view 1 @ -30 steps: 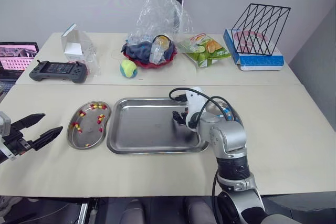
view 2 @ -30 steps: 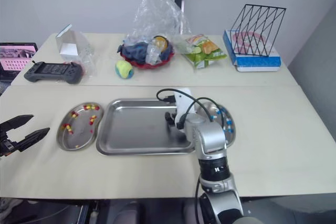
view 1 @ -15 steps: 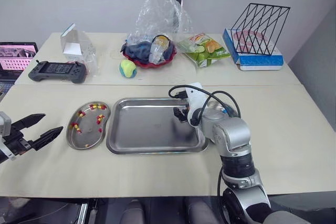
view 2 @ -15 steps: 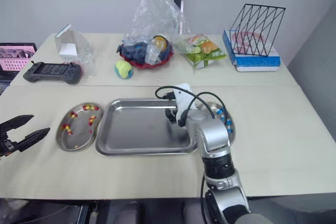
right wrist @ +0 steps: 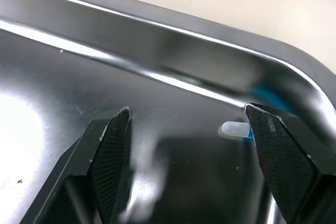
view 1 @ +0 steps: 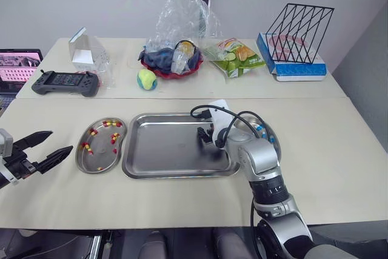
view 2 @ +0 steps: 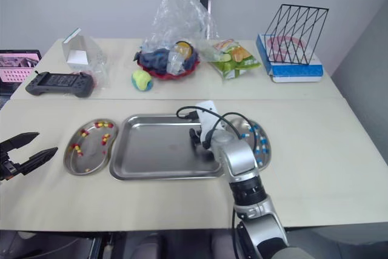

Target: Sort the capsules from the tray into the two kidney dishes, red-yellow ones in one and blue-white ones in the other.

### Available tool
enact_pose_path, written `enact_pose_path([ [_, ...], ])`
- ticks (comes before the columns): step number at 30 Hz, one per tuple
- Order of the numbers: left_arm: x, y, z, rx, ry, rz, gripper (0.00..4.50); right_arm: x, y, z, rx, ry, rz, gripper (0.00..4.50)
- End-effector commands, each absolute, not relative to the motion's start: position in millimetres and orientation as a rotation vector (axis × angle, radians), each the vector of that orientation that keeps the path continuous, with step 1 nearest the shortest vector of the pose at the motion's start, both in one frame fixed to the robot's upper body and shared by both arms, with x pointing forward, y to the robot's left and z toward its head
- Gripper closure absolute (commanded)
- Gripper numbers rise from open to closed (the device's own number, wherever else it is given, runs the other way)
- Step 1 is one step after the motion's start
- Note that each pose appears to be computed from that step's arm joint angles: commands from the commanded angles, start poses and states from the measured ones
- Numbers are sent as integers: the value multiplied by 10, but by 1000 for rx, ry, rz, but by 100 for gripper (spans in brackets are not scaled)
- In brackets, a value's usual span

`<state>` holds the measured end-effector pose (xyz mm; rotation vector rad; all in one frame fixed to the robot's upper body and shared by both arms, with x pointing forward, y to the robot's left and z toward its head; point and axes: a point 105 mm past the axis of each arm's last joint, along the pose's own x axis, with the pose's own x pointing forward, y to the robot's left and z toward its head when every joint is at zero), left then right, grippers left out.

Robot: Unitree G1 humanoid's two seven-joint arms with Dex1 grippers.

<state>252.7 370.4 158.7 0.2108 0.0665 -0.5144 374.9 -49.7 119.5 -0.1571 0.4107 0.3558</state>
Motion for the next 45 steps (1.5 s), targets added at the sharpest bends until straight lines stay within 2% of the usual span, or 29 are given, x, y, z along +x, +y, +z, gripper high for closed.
enact_pose_path([
  [1,2506,3715,1723,239,28,-507,0,3779,-501,1260,-169,374,353,80],
  [14,2514,3699,1714,241,36,-514,0,3767,-562,1235,-182,398,332,80],
  [36,2572,3679,1704,246,43,-528,0,3584,-554,1050,-116,485,326,80],
  [39,2568,3671,1698,250,50,-535,0,3585,-548,1042,-109,489,329,164],
  [45,2553,3677,1720,252,50,-536,0,3579,-562,1031,-105,496,325,377],
])
